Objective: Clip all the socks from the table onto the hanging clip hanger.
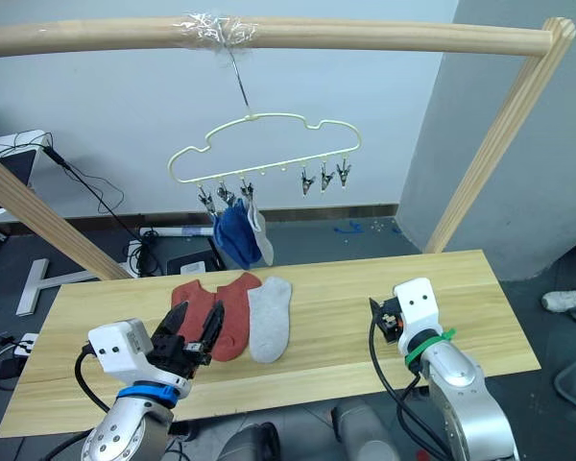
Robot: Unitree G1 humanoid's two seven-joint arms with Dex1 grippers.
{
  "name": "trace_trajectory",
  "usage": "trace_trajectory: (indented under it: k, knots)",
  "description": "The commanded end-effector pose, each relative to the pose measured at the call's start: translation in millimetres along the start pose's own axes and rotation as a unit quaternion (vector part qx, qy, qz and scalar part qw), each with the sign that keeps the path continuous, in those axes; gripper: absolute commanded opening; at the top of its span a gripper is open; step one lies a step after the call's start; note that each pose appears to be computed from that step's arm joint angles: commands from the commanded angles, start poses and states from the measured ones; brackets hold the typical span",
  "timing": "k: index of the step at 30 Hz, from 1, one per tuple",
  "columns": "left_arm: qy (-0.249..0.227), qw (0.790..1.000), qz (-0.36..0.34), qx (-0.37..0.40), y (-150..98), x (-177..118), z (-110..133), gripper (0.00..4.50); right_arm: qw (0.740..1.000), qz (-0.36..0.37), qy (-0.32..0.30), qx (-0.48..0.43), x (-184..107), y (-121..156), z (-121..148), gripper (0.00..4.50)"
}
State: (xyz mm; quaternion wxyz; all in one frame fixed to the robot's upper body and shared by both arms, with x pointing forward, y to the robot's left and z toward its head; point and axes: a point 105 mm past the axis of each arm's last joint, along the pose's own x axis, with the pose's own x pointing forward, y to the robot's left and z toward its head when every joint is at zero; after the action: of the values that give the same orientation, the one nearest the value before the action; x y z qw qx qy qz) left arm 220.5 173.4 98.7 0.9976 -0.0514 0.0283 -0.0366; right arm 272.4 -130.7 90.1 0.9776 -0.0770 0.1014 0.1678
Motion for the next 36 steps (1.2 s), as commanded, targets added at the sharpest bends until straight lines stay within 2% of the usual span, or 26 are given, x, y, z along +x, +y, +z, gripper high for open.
trace_trajectory:
  k: [1, 5, 9, 11, 18, 21, 36]
  knots:
    - [-0.016, 0.999, -0.013, -0.029, -2.4, -5.3, 3.3, 3.09, 1.000, -0.009, -0.024, -0.011, -1.9, 0.9, 11.0, 2.87]
    - [0.004, 0.998, -0.030, -0.063, -5.6, -11.4, -7.3, 3.09, 0.999, -0.025, -0.015, -0.029, -0.8, -1.0, 9.1, 2.87]
    - [0.058, 0.991, -0.045, -0.112, -10.6, -17.8, -24.9, 3.09, 0.999, -0.032, -0.011, -0.033, -0.6, -1.4, 7.9, 2.87]
    - [0.071, 0.989, -0.040, -0.122, -10.0, -19.7, -27.8, 3.09, 0.999, -0.033, -0.011, -0.038, -0.7, -2.2, 8.3, 2.87]
    - [0.053, 0.997, 0.003, -0.050, 5.2, -17.7, -16.8, 3.09, 0.997, -0.062, -0.008, -0.046, -2.0, -7.5, 6.3, 2.87]
    - [0.053, 0.997, 0.015, -0.046, 9.4, -16.9, -16.5, 3.09, 0.997, -0.070, -0.024, -0.036, -1.4, -4.7, 10.3, 2.87]
    - [0.041, 0.999, 0.030, -0.011, 17.2, -19.0, -2.1, 3.09, 0.996, -0.094, 0.005, -0.013, -1.8, -8.1, 1.2, 2.87]
